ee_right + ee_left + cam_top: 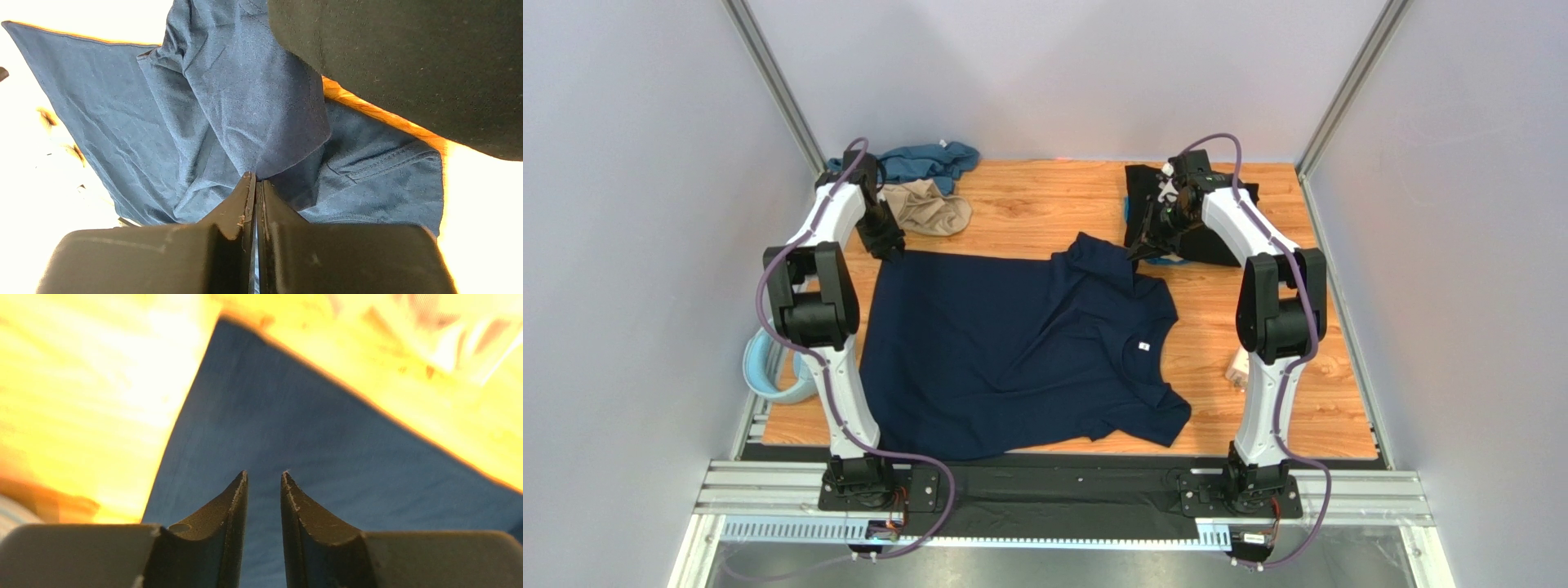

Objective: Fold and stack the t-shirts

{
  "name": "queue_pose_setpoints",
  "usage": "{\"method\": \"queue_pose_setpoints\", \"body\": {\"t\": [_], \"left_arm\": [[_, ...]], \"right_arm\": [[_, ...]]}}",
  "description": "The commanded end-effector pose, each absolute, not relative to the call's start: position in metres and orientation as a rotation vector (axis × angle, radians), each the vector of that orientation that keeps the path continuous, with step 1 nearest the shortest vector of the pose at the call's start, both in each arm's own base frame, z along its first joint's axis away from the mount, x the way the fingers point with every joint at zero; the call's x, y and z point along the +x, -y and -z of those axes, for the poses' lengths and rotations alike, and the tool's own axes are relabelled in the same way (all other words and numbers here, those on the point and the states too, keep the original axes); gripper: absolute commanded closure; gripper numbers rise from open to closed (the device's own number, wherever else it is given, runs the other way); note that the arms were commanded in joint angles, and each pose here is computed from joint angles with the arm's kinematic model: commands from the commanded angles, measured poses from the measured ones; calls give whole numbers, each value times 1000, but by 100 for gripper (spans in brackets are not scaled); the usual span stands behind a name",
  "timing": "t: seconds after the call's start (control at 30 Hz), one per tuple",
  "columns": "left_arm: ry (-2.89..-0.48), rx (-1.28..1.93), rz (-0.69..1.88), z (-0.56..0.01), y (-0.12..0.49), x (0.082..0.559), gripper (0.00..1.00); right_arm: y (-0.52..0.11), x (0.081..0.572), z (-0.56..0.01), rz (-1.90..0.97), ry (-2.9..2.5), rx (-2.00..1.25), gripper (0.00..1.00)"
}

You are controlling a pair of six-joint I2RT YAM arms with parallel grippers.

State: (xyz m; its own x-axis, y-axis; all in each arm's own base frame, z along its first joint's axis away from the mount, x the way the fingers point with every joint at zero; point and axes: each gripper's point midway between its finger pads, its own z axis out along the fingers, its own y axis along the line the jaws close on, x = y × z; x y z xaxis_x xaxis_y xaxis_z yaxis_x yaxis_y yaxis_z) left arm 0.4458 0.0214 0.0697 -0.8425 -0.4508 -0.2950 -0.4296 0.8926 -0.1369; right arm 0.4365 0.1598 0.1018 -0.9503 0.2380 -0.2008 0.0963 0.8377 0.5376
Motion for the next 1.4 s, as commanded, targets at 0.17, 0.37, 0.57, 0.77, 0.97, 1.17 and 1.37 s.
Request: {"method": "queue_pose_setpoints", "body": {"t": [0.17,0.37,0.57,0.77,0.97,1.17,1.37], "left_arm": [[-2748,-695,67,-54,-46,477,60],[-2734,-727,51,-51,-58,487,60],[-2730,-735,49,-46,-63,490,60],[-2699,-742,82,-47,-60,496,60],[-2713,-741,69,-39,-61,497,60],[-2708,-719,58,-37,-64,505,60],[-2712,-724,71,-29,-63,511,60]], "right_arm": [[-163,436,-135,-840,-2696,208,100],[-155,435,-140,-837,-2689,235,100],[-152,439,-144,-850,-2674,240,100],[-154,440,-143,-865,-2677,249,100],[-155,439,-145,-866,-2674,247,100],[-153,436,-146,-861,-2680,253,100],[-153,438,-149,-867,-2677,261,100]]}}
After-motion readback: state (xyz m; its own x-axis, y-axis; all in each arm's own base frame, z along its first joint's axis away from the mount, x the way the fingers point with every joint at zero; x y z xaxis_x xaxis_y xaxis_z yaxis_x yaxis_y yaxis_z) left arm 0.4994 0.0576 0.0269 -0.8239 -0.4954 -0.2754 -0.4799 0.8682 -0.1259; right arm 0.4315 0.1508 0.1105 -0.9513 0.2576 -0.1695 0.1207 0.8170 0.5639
